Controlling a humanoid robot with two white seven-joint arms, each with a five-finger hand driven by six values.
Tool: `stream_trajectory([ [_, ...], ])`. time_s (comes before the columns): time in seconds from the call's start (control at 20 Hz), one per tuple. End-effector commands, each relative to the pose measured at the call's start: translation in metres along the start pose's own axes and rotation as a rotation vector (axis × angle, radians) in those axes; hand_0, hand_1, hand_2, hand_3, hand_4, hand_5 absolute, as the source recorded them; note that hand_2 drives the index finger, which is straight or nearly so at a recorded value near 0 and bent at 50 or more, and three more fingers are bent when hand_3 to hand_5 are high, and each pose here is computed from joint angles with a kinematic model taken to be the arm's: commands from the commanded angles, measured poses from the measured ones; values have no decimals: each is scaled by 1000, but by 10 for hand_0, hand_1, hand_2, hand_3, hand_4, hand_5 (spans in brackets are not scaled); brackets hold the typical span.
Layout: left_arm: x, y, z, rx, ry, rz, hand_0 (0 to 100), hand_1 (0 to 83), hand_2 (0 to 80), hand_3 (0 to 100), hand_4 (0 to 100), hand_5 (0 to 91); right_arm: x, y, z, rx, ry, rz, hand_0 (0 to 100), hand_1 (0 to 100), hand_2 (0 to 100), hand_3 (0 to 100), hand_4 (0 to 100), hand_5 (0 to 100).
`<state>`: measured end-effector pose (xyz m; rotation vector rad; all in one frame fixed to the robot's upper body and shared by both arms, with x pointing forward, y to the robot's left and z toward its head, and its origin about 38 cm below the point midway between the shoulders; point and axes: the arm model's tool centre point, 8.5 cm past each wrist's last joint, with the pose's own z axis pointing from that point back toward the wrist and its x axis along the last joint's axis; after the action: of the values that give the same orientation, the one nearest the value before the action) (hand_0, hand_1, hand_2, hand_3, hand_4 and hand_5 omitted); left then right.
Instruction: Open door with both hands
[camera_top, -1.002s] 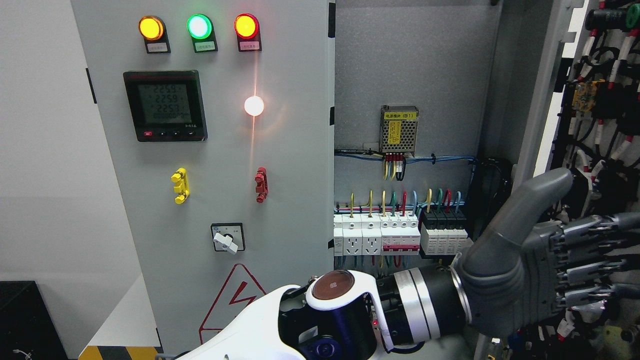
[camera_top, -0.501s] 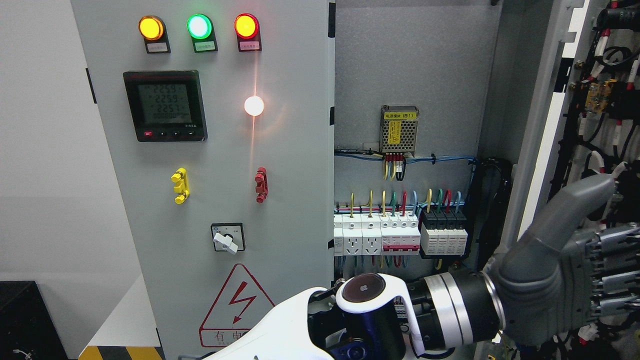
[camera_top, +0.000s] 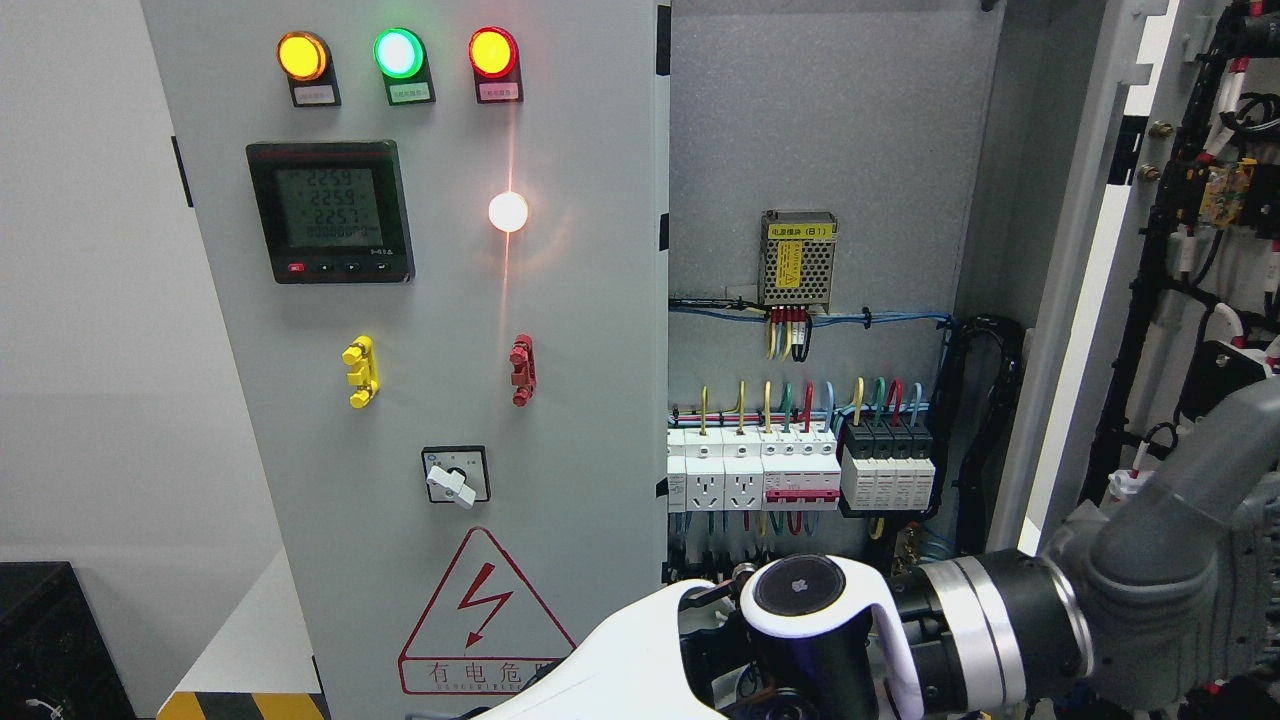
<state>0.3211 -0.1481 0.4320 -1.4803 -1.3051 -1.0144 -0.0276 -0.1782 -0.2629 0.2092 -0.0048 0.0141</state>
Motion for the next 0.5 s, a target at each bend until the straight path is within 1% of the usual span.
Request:
stream_trajectory([
  [0.0, -5, 0, -16, 5, 5, 10, 0, 0, 0, 0, 0, 0, -1, 0, 0, 0, 3, -1, 192, 0, 0, 0, 0, 0],
  [0.25, 2, -2, -21, -1, 8, -13, 0, 0, 0, 0, 0, 0, -1, 0, 0, 0, 4, 0, 192, 0, 0, 0, 0, 0],
  [0.45, 2, -4, -23, -6, 12, -16, 0, 0, 0, 0, 0, 0, -1, 0, 0, 0, 3, -1, 192, 0, 0, 0, 0, 0],
])
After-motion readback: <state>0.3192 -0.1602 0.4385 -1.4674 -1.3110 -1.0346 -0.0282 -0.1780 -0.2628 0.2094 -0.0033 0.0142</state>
